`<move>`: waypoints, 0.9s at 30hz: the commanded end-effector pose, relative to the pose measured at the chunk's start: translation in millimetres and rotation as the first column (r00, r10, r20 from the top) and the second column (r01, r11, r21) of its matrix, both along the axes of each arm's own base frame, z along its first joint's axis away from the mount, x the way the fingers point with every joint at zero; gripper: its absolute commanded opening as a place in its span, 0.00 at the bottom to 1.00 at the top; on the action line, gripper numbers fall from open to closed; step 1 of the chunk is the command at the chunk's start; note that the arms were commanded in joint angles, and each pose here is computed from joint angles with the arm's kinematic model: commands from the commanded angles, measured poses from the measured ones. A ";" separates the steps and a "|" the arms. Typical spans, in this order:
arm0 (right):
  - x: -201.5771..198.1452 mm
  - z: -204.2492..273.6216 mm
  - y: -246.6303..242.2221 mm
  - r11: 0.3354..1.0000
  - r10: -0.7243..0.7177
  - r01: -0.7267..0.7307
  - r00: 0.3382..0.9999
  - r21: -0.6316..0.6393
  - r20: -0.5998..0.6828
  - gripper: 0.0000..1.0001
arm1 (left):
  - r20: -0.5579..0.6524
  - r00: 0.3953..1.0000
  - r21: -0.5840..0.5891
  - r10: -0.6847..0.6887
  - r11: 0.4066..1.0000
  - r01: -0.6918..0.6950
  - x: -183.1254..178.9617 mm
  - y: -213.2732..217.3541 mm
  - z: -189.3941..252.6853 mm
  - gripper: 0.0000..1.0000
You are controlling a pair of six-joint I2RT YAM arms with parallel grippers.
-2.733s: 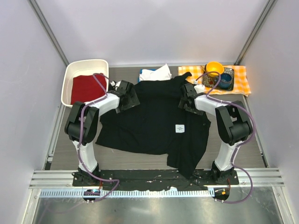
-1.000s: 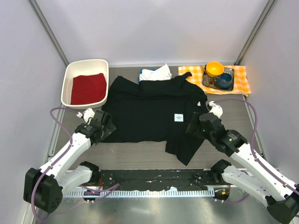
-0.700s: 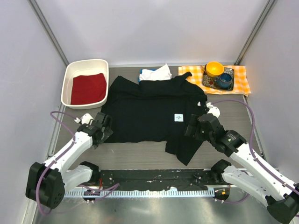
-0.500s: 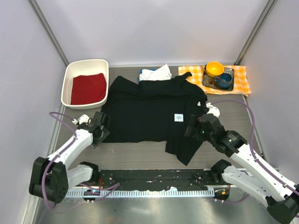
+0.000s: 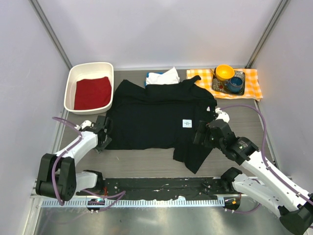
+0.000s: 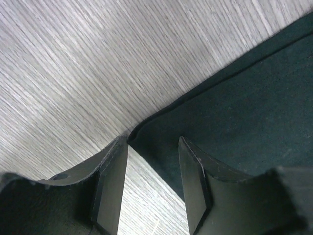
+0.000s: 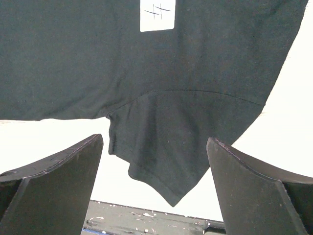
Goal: Fold and stack the t-shirts
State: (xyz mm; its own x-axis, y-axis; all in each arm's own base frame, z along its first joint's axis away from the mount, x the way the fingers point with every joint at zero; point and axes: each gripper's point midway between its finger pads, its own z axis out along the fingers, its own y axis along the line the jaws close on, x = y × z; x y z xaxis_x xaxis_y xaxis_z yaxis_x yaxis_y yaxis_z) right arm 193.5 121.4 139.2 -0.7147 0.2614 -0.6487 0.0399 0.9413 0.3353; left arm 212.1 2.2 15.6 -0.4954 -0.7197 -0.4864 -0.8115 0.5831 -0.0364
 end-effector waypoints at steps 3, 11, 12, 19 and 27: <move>5.7 17.6 7.0 0.999 0.015 -0.017 0.998 0.034 0.053 0.93 | 0.023 1.000 -0.007 -0.001 1.000 0.002 17.5 2.7 -5.3 0.32; 4.6 13.5 4.7 1.000 0.007 -0.007 1.000 0.015 0.027 0.93 | 0.028 0.999 -0.044 -0.025 0.999 0.026 23.2 -2.2 -10.4 0.00; 3.0 11.4 6.0 1.000 0.013 -0.013 1.000 0.016 0.014 0.93 | 0.033 0.999 -0.052 -0.027 0.998 0.029 23.6 -3.6 -9.7 0.00; -26.3 -32.9 21.7 0.994 0.108 -0.103 0.976 0.036 -0.188 0.90 | 0.152 0.986 -0.090 -0.062 0.993 0.077 37.4 -12.3 15.3 0.00; -55.4 -71.9 26.8 0.994 0.111 -0.108 0.922 0.028 -0.371 0.87 | 0.247 0.962 -0.106 -0.117 0.984 0.146 50.9 -20.5 36.4 0.00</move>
State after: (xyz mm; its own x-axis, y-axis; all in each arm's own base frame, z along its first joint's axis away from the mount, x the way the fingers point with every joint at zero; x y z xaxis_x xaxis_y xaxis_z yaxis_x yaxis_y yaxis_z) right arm 153.9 143.1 80.2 -0.8948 0.1622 -0.4160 0.0266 0.9494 0.3130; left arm 248.7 -11.9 41.1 -0.4668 -0.7318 -0.4966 -0.7367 0.6324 -0.2395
